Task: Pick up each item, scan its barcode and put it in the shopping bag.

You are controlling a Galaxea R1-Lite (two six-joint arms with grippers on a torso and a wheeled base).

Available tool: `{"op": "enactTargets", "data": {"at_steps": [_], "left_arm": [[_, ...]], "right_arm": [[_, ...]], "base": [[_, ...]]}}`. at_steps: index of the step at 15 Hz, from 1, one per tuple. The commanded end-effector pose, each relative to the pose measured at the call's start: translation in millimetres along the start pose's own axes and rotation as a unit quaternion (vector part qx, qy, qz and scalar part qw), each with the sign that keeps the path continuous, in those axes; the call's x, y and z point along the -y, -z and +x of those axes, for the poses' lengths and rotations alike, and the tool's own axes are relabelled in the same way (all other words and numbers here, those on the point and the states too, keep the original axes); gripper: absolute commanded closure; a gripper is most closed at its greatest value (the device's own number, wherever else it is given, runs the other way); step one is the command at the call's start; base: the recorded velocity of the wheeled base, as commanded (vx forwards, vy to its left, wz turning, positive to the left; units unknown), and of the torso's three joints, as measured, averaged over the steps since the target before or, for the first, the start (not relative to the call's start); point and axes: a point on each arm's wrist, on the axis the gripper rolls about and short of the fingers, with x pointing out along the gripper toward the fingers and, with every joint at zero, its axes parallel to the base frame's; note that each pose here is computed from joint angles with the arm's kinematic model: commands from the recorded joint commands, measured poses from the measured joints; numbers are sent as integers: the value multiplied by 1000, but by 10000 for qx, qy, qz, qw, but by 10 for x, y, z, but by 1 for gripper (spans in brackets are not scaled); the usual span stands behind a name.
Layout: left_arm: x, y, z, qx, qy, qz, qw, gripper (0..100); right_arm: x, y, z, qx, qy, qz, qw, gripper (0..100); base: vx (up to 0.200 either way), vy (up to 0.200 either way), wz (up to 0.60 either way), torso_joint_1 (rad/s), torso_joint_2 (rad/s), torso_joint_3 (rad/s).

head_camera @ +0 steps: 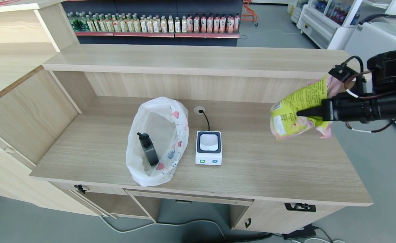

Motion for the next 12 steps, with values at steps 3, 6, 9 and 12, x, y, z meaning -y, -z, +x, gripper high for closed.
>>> {"op": "enactTargets", "data": {"at_steps": [3,6,9,12], "left_arm": [[0,-1,-1,4,-1,-1,10000,0],[0,-1,-1,4,-1,-1,10000,0],[0,-1,-1,4,-1,-1,10000,0],[0,-1,-1,4,-1,-1,10000,0]], "right_arm": [[-663,730,-819,602,-1409,-2320,9606,100],[-909,1059,-854,677,-1897,-2609,9441,100],[-920,1264,-647,940,-2104,-2994,9259,100],[-888,1334,-553,1287,-2604,-3326,8972,100]], "base": [[0,0,0,0,0,0],[0,0,0,0,0,0],[0,0,0,0,0,0],[0,0,0,0,0,0]]}}
